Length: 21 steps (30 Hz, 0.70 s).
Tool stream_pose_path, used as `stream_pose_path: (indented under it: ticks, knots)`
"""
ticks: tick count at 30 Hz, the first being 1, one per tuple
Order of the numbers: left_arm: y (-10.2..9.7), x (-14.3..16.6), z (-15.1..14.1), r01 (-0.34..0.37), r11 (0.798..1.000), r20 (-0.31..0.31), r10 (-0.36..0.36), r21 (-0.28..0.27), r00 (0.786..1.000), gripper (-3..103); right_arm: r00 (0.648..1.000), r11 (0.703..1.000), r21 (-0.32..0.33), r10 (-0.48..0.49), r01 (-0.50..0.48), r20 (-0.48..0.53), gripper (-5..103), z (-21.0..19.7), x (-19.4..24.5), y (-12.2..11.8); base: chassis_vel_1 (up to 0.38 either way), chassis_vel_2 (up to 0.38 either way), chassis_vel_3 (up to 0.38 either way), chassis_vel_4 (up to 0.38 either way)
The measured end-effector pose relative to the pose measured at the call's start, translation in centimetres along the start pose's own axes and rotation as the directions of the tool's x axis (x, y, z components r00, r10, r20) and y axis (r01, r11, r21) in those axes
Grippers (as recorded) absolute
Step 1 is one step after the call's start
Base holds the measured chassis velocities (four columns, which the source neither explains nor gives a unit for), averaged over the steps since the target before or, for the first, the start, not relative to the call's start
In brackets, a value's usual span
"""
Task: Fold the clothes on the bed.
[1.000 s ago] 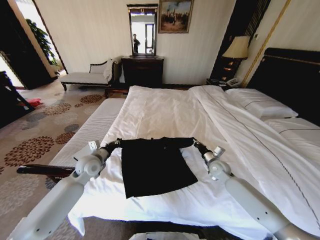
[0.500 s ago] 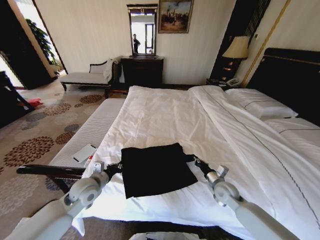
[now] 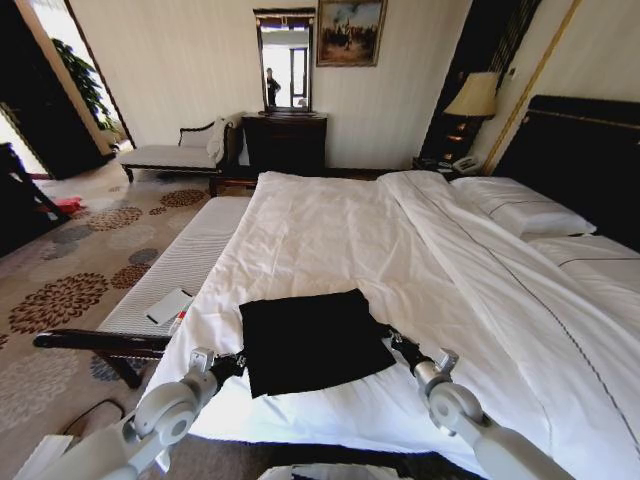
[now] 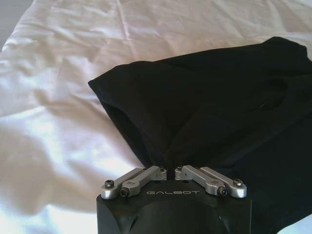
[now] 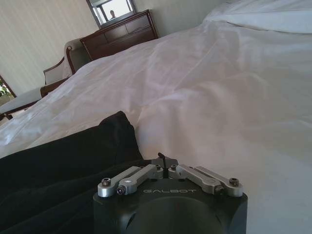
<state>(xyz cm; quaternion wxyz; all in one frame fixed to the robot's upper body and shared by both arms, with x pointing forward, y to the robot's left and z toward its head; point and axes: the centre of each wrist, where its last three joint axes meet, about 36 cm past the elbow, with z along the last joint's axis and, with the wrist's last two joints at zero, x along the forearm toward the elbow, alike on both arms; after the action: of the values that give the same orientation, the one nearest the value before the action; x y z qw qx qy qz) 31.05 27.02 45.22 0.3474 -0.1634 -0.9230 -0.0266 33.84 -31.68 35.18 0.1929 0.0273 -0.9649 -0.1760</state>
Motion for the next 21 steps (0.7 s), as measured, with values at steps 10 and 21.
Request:
stream_pose_path:
  ticks: [10, 21]
  knots:
    - [-0.4, 1.1, -0.6, 0.022, 0.998, 0.058, -0.019, -0.054, 0.998, 26, 0.999, 1.000, 0.012, 0.019, -0.020, 0.035, 19, -0.8, 1.0, 0.4, 0.000, 0.000, 0.000, 0.000]
    - [1.0, 1.6, -10.1, -0.045, 0.991, 0.319, 0.002, 0.126, 0.948, 64, 0.973, 0.999, -0.054, 0.010, 0.002, 0.231, 57, -8.6, -0.2, 2.0, 0.000, 0.000, 0.000, 0.000]
